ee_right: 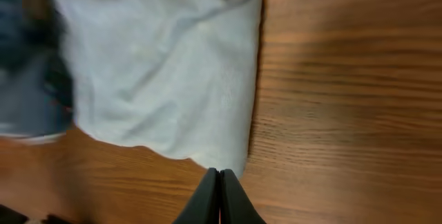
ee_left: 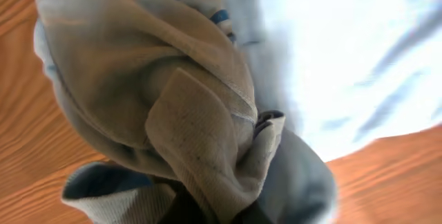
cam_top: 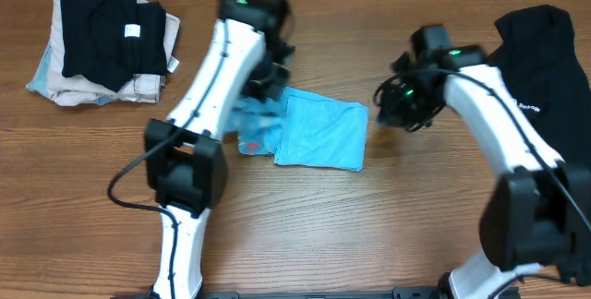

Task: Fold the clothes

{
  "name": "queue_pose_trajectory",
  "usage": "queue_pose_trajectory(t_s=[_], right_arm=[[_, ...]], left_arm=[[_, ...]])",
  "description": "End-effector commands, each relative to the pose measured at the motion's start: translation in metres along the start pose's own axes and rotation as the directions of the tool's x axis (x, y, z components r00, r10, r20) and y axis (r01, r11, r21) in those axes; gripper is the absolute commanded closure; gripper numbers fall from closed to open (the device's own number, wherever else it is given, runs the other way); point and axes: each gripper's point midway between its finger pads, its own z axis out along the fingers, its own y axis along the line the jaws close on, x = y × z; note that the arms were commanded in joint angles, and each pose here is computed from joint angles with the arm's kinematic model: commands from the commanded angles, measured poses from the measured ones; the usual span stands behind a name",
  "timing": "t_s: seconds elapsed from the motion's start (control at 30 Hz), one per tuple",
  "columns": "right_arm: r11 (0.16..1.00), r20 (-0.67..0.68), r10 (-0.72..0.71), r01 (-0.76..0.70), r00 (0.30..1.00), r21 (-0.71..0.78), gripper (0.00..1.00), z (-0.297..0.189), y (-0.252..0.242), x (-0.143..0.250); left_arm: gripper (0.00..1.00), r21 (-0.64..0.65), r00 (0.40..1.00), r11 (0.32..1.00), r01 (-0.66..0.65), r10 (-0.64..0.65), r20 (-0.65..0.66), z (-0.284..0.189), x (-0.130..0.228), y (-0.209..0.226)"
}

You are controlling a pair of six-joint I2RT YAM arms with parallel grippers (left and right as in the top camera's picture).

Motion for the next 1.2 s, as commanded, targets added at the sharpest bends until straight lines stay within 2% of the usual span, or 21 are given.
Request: queue_pose_trajectory(t_s=[0.0, 0.13, 0.23, 0.53, 0.63, 0.67, 0.77, 0.8, 0.83, 0.97, 1.17], right_arm=[[0.996, 0.268, -0.047, 0.067, 0.962, -0.065, 0.96, -0.098, 0.024, -0.022], [0.995, 0.426, -0.028, 0.066, 0.904, -0.076, 0.96, -0.162, 0.019, -0.019], [0.996, 0.477, -0.004, 0.045, 0.879, -0.075, 0.96, -0.184, 0.010, -0.013], [0.999, 0.480, 0.009, 0.014, 0.877, -0.046, 0.96, -0.192, -0.005, -0.003], [0.999, 0.481, 0.009, 0.013, 0.877, -0.043, 0.96, -0.192, -0.005, -0.003], [0.999, 0.481, 0.009, 0.013, 0.877, -0.043, 0.96, -0.192, -0.005, -0.003], [0.999, 0.481, 0.009, 0.013, 0.877, -0.043, 0.89, -0.192, -0.005, -0.003], [0.999, 0.481, 0.009, 0.013, 0.877, -0.043, 0.87, -0.192, -0.005, -0.003], [0.999, 0.480, 0.010, 0.013, 0.877, -0.043, 0.87, -0.192, -0.005, -0.003], [0.999, 0.469, 0.014, 0.007, 0.883, -0.042, 0.85, -0.191, -0.006, 0.000], [0.999, 0.443, 0.002, 0.014, 0.897, -0.031, 0.76, -0.187, -0.007, 0.007]], left_arm=[[0.96, -0.002, 1.000, 1.000, -0.004, 0.005, 0.012, 0.001, -0.006, -0.032], [0.96, 0.070, 0.997, 0.996, -0.050, 0.046, 0.059, 0.001, -0.017, -0.073], [0.96, 0.114, 0.994, 0.990, -0.079, 0.069, 0.086, 0.001, -0.022, -0.096], [0.96, 0.161, 0.977, 0.973, -0.163, 0.136, 0.166, -0.003, -0.034, -0.154], [0.84, 0.163, 0.969, 0.968, -0.191, 0.160, 0.186, -0.004, -0.036, -0.167], [0.74, 0.167, 0.967, 0.966, -0.198, 0.164, 0.194, -0.004, -0.037, -0.170], [0.18, 0.199, 0.960, 0.955, -0.220, 0.175, 0.219, -0.007, -0.040, -0.181], [0.05, 0.200, 0.959, 0.955, -0.221, 0.175, 0.224, -0.007, -0.042, -0.181], [0.00, 0.200, 0.958, 0.955, -0.220, 0.172, 0.230, -0.008, -0.043, -0.181], [0.00, 0.209, 0.960, 0.968, -0.138, 0.079, 0.269, -0.019, -0.059, -0.156], [0.00, 0.232, 0.923, 0.971, 0.052, -0.135, 0.361, -0.069, -0.084, -0.071]])
